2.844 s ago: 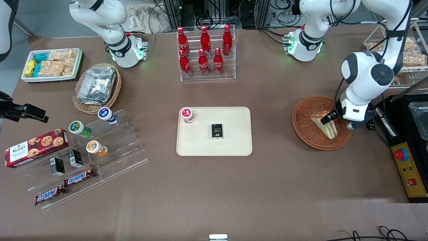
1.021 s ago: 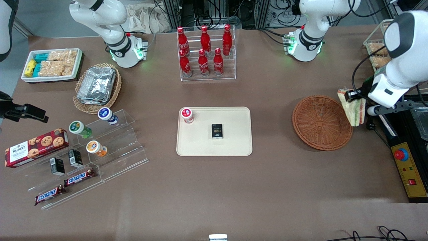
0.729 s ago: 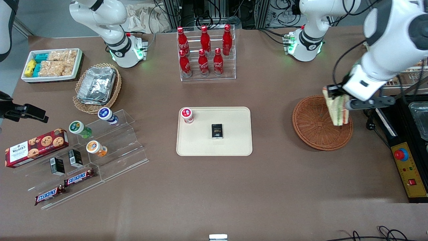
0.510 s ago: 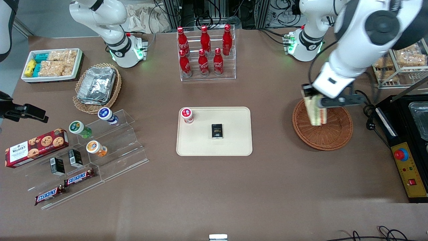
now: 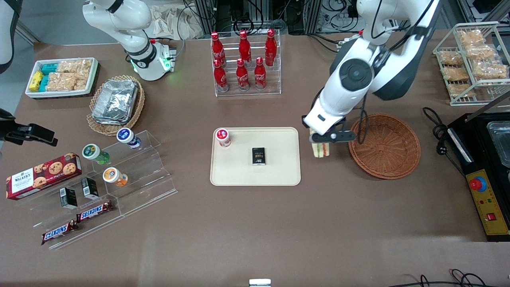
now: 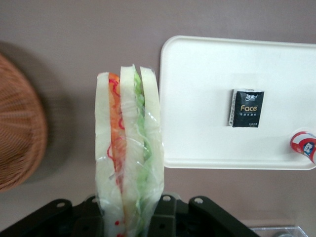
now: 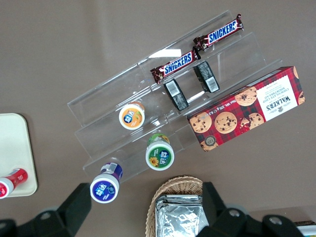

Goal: Place sandwich from basket to tray
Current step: 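Carry the sandwich over the white tray beside the black packet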

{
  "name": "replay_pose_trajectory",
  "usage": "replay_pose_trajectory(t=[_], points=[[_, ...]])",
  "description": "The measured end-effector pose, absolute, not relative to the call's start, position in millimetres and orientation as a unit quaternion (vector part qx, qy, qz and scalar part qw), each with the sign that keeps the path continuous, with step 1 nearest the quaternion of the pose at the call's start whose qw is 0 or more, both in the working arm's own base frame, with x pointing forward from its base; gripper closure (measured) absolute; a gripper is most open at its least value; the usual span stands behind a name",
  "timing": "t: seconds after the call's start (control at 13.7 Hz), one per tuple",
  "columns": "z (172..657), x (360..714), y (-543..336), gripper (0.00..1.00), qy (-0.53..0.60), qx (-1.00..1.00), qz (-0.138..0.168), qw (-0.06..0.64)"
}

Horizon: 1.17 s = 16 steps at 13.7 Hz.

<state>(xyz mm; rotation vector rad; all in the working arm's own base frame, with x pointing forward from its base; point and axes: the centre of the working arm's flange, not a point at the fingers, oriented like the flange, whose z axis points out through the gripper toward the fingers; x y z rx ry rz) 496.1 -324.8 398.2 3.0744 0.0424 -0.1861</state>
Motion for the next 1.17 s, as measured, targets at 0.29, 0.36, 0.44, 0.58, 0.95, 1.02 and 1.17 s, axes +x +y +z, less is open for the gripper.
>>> replay_pose_trajectory(t=[0.29, 0.36, 0.44, 0.58, 0.95, 1.02, 1.17], points=[[313, 490, -366, 0.76, 0.001, 0.998, -0.056, 0.040], [296, 488, -371, 0.76, -0.003, 0.998, -0.056, 0.036], [281, 487, -376, 0.76, -0.005, 0.998, -0.055, 0.037], [255, 487, -384, 0.76, -0.006, 0.997, -0.051, 0.049], [215, 491, -390, 0.77, -0.027, 0.998, -0.034, 0.043], [216, 491, -392, 0.71, -0.023, 0.998, -0.032, 0.043], [221, 493, -396, 0.52, -0.004, 0.999, -0.027, 0.044]])
